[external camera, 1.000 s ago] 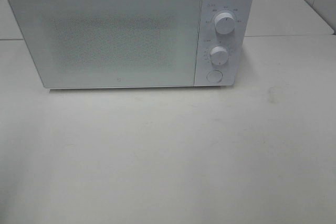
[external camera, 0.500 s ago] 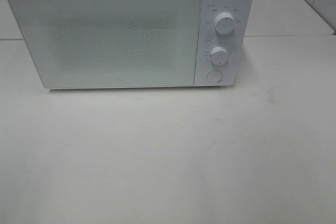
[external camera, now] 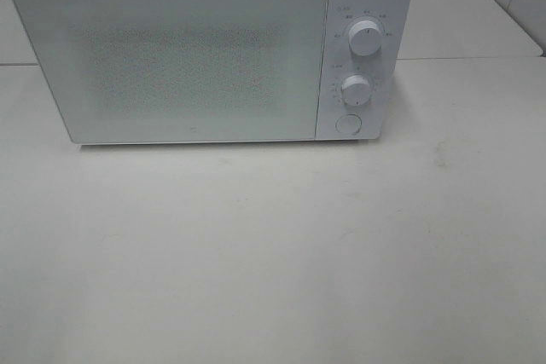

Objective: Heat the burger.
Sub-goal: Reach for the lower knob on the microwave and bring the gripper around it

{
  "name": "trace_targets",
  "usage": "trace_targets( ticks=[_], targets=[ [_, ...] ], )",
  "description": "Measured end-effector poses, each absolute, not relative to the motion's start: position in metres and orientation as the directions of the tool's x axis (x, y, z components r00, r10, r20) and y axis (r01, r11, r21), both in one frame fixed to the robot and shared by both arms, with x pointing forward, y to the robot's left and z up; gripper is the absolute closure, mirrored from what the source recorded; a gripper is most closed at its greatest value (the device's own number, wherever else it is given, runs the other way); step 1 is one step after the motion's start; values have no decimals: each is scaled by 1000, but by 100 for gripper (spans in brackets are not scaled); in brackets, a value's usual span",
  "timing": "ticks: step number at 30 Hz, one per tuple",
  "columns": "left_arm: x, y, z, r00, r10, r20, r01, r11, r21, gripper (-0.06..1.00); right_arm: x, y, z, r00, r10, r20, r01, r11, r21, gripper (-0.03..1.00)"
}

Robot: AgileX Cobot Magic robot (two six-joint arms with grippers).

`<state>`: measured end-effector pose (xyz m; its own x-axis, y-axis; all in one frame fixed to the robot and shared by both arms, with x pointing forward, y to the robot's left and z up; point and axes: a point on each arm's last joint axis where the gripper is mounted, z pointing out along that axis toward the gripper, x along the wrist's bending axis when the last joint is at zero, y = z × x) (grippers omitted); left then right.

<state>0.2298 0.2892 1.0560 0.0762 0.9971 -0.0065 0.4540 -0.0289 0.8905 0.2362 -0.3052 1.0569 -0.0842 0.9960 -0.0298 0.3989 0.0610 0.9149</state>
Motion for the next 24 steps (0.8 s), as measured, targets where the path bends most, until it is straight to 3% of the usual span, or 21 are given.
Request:
trace_targets(
  ticks=[24],
  targets=[
    [230, 289, 1056, 76, 997, -6, 453, -29, 891, -4, 236, -305, 1057, -84, 996, -30, 399, 61, 915, 21]
  ],
)
